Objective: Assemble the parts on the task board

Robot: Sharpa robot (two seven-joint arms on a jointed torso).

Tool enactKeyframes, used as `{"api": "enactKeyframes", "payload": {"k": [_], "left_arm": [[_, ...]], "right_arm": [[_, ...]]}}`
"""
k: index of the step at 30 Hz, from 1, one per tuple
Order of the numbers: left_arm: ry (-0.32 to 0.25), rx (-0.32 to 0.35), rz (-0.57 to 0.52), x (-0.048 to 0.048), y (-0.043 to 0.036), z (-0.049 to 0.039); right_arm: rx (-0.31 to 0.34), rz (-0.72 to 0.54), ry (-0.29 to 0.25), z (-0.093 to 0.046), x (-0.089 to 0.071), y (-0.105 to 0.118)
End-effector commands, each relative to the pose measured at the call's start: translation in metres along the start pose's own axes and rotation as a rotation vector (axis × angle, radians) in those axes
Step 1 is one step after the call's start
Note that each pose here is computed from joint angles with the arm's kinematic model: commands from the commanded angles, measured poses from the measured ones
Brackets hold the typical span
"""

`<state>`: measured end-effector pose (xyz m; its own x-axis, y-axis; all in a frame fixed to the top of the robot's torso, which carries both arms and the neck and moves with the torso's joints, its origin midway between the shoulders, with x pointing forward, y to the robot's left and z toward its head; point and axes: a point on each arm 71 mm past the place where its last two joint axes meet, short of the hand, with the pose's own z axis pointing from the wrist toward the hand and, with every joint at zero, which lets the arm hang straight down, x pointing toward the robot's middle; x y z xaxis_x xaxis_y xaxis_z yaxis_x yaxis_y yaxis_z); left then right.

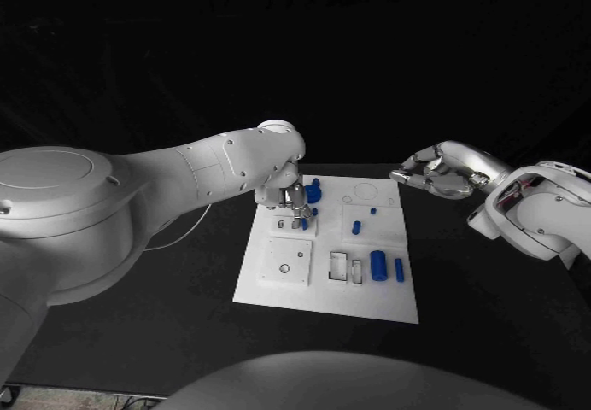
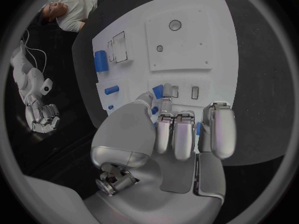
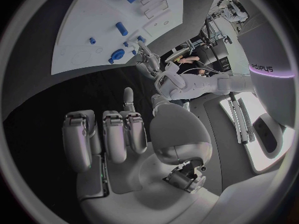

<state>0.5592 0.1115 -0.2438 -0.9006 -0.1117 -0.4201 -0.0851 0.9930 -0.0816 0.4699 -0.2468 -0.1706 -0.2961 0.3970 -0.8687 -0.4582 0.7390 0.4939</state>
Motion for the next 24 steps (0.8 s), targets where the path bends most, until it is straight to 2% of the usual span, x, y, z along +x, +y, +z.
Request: {"api": "enactKeyframes", "payload": {"k": [1, 24], "left_arm": [[0.005, -0.159, 0.012, 0.0008, 0.0095, -0.0005], [-0.03, -0.147, -0.015, -0.0006, 0.0094, 0.0001]], "right_arm": [[0.001, 0.001, 0.017, -0.0002, 0.0015, 0.0001], [0.005, 0.005, 0.016, 0.001, 0.0011, -0.0014]]}}
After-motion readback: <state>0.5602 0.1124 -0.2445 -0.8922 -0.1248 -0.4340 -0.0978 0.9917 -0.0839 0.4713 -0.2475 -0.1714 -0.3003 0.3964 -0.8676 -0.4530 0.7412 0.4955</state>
